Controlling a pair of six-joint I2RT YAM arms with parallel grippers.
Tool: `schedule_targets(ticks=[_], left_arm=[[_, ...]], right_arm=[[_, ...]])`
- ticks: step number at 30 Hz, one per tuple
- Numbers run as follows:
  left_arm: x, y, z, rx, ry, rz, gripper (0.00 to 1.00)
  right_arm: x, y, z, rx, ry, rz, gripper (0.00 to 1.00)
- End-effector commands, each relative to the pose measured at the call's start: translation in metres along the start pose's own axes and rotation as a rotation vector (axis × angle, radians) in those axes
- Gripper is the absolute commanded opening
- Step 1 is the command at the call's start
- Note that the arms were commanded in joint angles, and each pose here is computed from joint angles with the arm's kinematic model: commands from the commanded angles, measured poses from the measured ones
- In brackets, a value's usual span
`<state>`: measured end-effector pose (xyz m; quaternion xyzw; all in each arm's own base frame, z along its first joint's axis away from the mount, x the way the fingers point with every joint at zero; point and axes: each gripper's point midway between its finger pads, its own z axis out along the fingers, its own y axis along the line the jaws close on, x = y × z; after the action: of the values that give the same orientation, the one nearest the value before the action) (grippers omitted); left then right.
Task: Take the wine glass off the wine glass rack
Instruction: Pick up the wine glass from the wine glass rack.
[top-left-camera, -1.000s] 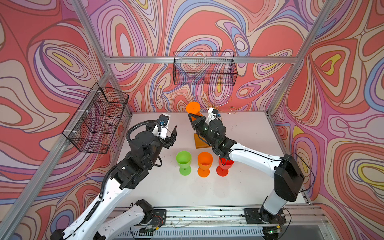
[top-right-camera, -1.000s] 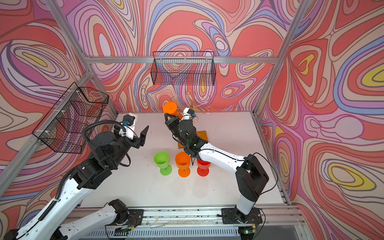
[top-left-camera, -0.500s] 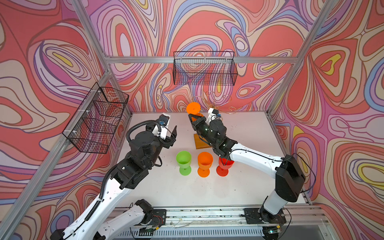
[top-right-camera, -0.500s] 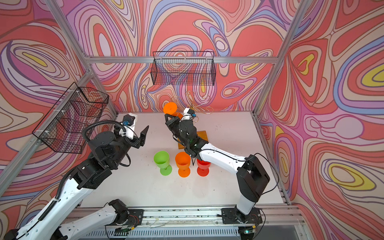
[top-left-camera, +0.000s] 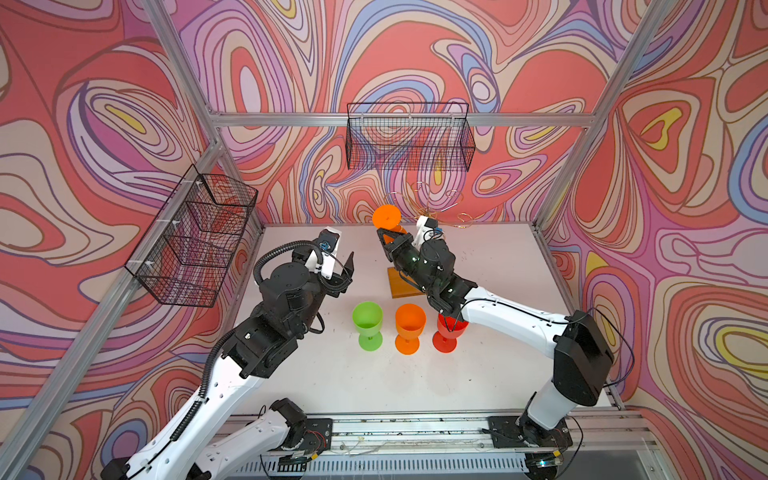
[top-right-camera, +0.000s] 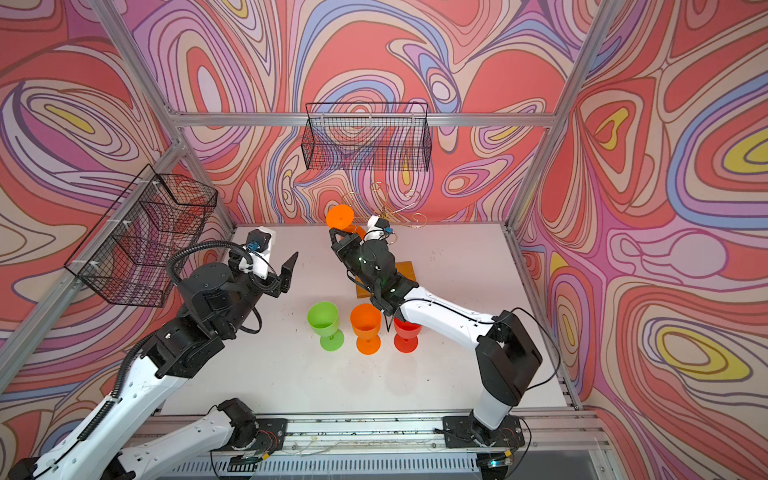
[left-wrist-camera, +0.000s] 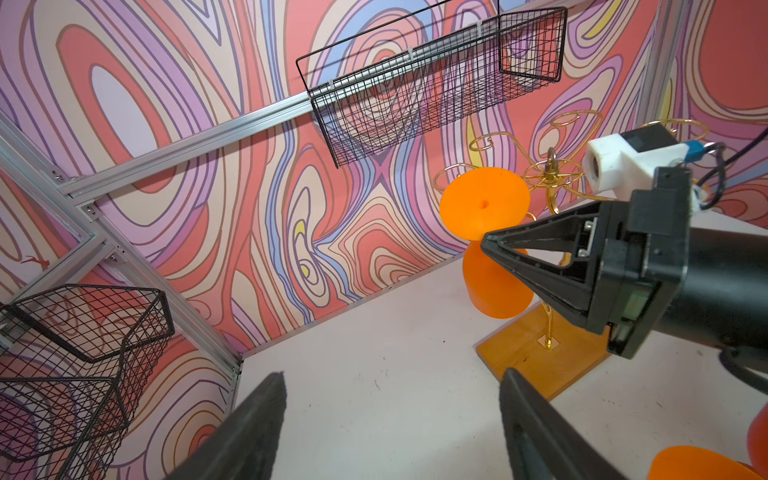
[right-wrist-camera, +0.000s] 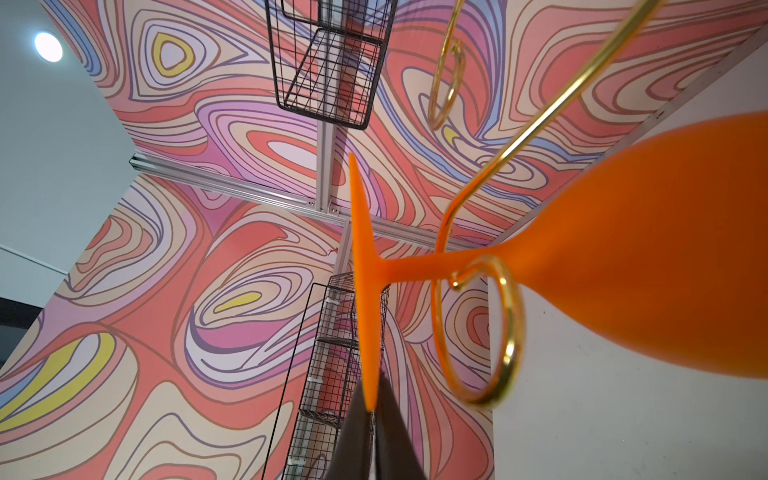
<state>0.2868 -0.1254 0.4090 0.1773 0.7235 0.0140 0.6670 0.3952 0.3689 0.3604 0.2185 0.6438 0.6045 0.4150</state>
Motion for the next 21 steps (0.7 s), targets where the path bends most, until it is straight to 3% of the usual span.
schedule_targets(ticks=[1,21], left_arm=[[0.005,0.001,0.001,-0.007,0.009,0.007,0.80],[0.006,0.000,0.002,-0.005,0.011,0.005,0.80]], right_arm=[[-0.004,0.002,-0.005,0.000,0.005,0.002,0.00],[-0.017,0.006,-0.009,-0.022,0.021,0.048,0.00]])
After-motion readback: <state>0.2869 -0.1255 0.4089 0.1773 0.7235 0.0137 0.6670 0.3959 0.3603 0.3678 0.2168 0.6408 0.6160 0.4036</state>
